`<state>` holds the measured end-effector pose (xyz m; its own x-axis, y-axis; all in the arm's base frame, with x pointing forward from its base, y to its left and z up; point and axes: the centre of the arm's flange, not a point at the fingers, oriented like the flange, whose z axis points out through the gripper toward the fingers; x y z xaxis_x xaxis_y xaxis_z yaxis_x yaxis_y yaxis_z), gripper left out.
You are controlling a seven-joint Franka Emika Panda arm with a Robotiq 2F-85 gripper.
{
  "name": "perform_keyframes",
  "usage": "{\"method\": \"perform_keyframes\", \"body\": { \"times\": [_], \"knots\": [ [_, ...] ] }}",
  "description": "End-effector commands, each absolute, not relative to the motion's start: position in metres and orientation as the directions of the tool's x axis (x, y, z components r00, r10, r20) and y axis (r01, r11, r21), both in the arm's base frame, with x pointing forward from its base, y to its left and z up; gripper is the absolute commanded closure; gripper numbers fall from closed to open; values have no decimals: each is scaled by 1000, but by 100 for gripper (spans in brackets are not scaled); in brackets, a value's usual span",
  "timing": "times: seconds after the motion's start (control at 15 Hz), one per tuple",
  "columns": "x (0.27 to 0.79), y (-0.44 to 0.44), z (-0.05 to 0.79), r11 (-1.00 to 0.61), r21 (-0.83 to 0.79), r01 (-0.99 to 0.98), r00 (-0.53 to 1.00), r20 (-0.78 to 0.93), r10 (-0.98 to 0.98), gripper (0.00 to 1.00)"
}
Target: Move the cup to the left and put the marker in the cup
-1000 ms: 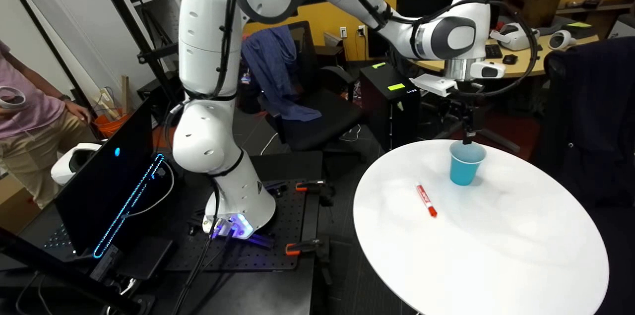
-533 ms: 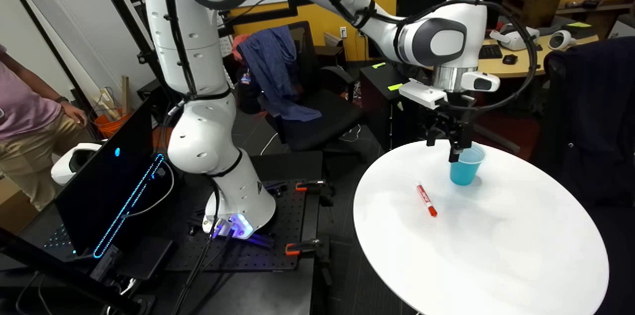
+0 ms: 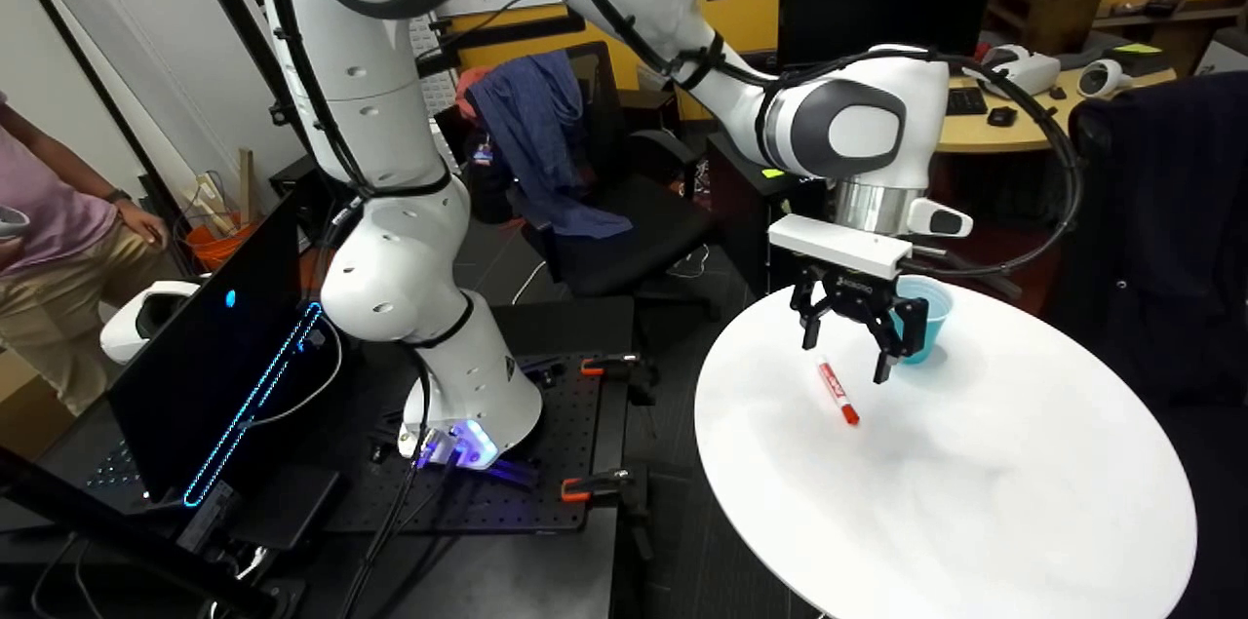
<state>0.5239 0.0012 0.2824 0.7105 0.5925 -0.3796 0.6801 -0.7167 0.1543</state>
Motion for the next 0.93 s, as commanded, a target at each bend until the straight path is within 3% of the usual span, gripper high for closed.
{"method": "perform_keyframes", "body": {
  "times": [0.0,0.53,0.87],
  "knots": [
    [517,6,284,-567,135,812,564,-432,704,0],
    [518,54,278,-291,-13,957,271,-329,905,0],
    [520,58,275,-289,-28,957,263,-336,904,0]
  ]
}}
